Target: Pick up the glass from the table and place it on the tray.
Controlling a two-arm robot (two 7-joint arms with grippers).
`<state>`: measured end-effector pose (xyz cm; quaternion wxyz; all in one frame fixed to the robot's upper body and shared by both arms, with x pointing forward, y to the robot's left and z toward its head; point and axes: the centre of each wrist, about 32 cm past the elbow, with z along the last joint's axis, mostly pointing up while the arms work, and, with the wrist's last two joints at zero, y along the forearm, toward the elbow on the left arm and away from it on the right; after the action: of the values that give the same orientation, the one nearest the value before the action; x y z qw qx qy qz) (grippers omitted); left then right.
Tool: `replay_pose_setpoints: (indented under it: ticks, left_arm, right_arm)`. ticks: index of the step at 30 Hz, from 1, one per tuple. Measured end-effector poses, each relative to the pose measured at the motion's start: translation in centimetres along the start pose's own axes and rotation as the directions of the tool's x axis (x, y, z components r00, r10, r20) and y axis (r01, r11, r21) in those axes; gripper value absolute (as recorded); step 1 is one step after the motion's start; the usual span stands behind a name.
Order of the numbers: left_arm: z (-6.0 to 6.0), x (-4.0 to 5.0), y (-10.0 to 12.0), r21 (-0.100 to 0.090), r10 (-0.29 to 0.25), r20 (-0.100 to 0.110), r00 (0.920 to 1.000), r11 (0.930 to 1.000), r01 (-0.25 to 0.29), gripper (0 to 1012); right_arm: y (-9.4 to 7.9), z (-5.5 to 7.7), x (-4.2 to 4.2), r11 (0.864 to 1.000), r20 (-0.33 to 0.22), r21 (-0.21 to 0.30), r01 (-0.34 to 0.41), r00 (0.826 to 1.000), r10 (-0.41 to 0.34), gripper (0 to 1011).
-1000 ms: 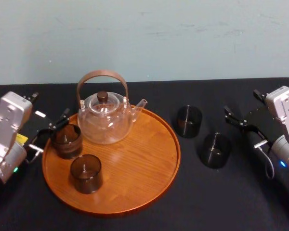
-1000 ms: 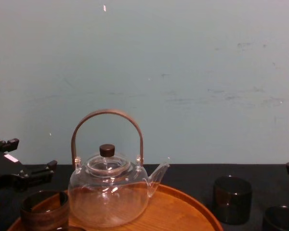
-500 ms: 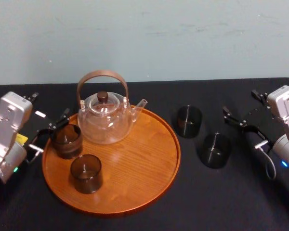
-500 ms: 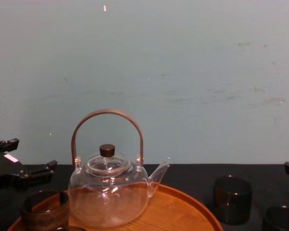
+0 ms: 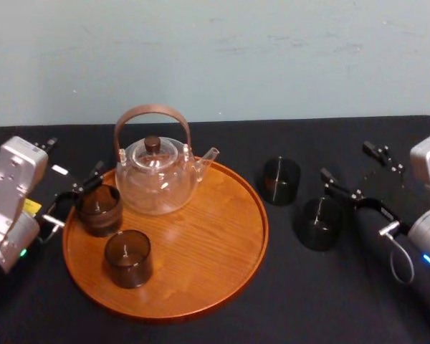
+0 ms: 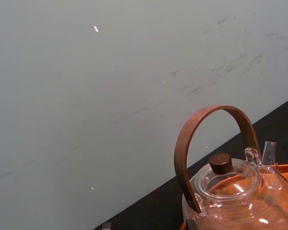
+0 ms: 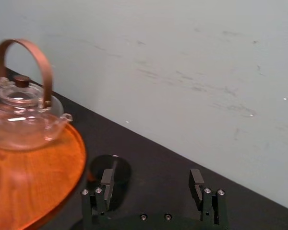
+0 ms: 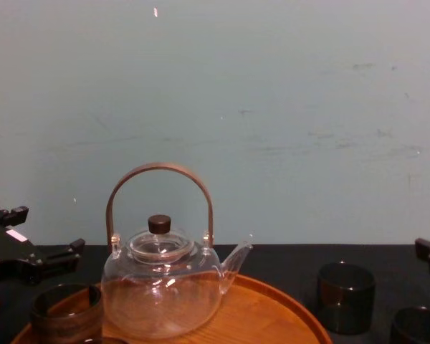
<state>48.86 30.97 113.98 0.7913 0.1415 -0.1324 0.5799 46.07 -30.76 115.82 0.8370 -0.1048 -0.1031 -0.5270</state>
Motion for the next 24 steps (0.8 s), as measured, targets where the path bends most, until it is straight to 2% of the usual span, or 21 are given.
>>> replay_pose_setpoints:
  ticks: [6, 11, 19, 24]
  left_arm:
    - [0.0, 0.0, 0.0, 0.0, 0.0, 0.0, 1.0, 1.0, 0.0, 1001]
    - [0.0, 0.0, 0.0, 0.0, 0.0, 0.0, 1.0, 1.0, 0.0, 1001]
    - [0.0, 0.0, 0.0, 0.0, 0.0, 0.0, 1.0, 1.0, 0.0, 1002]
    - [0.0, 0.0, 0.0, 0.0, 0.0, 0.0, 1.0, 1.0, 0.0, 1002]
  right_arm:
    - [-1.5, 0.3, -1.18, 0.999, -0.052, 0.001, -0.049, 0.997, 0.049, 1002]
    - [-2.2, 0.1, -1.82, 0.997, -0.081, -0.013, -0.073, 0.994, 0.072, 1002]
    - [-3.2, -0.4, -2.66, 0.993, -0.122, -0.045, -0.105, 0.988, 0.099, 1002]
    - [-3.5, -0.8, -2.87, 0.992, -0.136, -0.061, -0.107, 0.986, 0.098, 1002]
